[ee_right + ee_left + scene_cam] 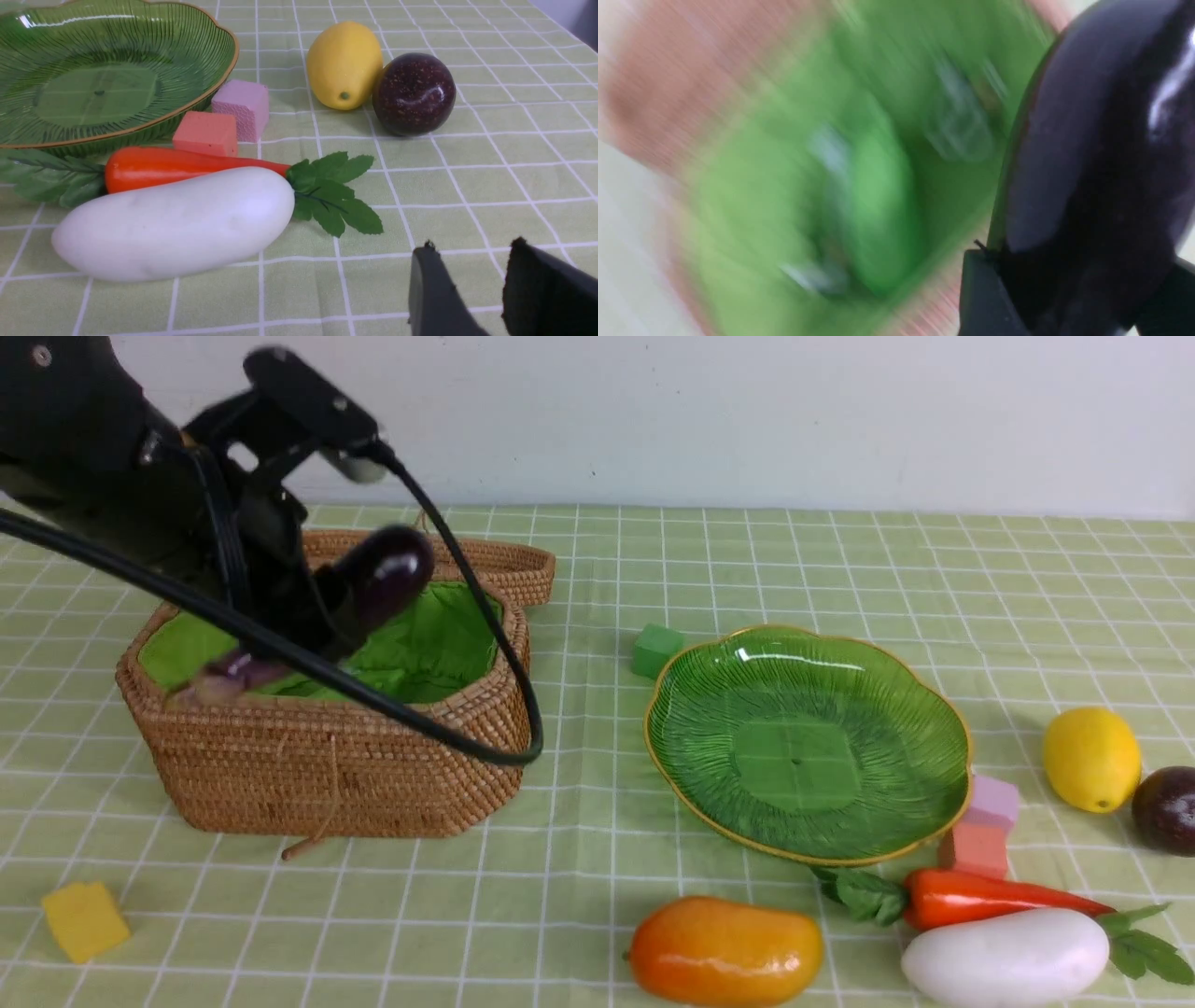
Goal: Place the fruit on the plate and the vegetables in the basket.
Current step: Use the left arm to grab an eggplant and put it into the left basket
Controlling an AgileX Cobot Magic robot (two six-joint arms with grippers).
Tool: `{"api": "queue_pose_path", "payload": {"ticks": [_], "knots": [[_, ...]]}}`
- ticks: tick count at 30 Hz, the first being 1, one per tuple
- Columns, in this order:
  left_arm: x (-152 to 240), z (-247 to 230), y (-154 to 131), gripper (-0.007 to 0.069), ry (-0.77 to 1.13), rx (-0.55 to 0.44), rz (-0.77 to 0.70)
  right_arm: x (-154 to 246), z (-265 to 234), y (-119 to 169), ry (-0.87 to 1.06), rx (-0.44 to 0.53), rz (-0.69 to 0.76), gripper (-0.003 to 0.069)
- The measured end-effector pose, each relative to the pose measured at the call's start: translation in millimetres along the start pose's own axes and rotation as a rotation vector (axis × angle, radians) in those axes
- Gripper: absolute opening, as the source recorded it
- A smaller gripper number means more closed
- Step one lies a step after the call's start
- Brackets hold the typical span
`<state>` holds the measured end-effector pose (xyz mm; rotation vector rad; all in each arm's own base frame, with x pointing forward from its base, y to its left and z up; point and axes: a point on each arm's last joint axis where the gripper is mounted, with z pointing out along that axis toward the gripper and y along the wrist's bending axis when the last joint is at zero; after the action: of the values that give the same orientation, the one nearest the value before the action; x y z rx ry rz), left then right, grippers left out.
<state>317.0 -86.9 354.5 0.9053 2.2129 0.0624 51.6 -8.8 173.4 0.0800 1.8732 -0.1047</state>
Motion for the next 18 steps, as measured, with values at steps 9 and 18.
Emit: {"api": "queue_pose_path", "payload": {"ticks": [9,18], "knots": [[-3,60,8,0.0379,-0.035,-0.055,0.024,0,0,0,0.0,0.0,0.0,0.024],[0,75,7,0.0487,-0.021,-0.045,-0.065,0,0,0,0.0,0.0,0.0,0.024]]}}
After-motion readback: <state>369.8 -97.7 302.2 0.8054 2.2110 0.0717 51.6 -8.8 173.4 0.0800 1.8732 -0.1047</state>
